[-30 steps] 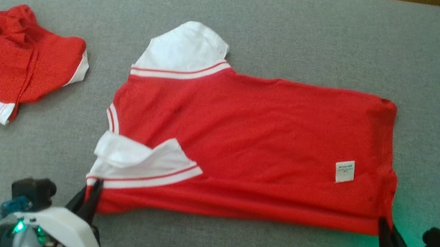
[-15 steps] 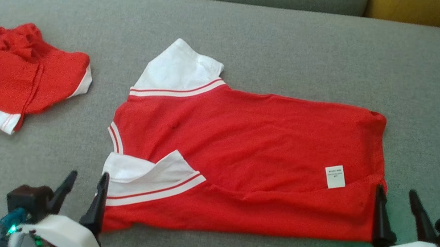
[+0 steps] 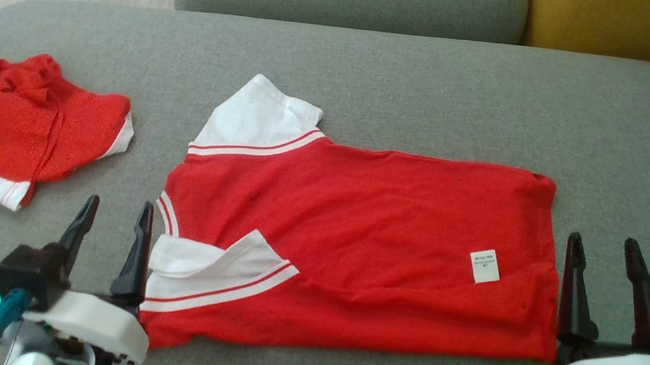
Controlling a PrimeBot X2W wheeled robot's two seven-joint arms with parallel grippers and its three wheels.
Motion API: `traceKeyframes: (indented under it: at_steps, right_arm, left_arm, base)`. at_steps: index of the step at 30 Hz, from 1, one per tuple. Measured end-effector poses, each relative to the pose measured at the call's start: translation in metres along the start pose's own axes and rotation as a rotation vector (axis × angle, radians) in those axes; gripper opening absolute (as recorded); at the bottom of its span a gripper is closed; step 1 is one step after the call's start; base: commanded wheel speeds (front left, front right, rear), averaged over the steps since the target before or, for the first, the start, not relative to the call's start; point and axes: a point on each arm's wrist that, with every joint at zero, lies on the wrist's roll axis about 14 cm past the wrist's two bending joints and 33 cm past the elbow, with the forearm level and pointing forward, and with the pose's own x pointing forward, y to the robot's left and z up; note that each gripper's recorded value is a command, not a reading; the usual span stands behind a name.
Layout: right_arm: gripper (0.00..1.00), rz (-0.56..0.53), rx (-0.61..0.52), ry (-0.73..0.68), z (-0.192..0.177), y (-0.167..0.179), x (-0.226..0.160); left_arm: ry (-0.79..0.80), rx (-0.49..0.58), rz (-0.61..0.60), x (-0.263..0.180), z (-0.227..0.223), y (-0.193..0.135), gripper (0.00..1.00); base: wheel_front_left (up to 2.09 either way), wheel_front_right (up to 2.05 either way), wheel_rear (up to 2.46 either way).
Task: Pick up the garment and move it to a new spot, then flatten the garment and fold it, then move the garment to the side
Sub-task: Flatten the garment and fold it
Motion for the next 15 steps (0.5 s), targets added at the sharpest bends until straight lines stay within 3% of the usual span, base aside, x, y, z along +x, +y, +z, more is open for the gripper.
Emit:
traceKeyframes:
  at_steps: [9, 15]
  right_arm:
    - [1.00, -0.004, 0.002, 0.022, -0.007, -0.002, 0.003]
    - [1.00, -0.009, 0.010, 0.052, -0.017, -0.005, 0.020]
  left_arm:
    - [-0.017, -0.001, -0.008, 0.010, 0.005, -0.002, 1.00]
    - [-0.092, 0.004, -0.115, 0.062, 0.032, -0.022, 1.00]
  base:
    - [0.00, 0.00, 0.00]
    - [0.00, 0.00, 0.00]
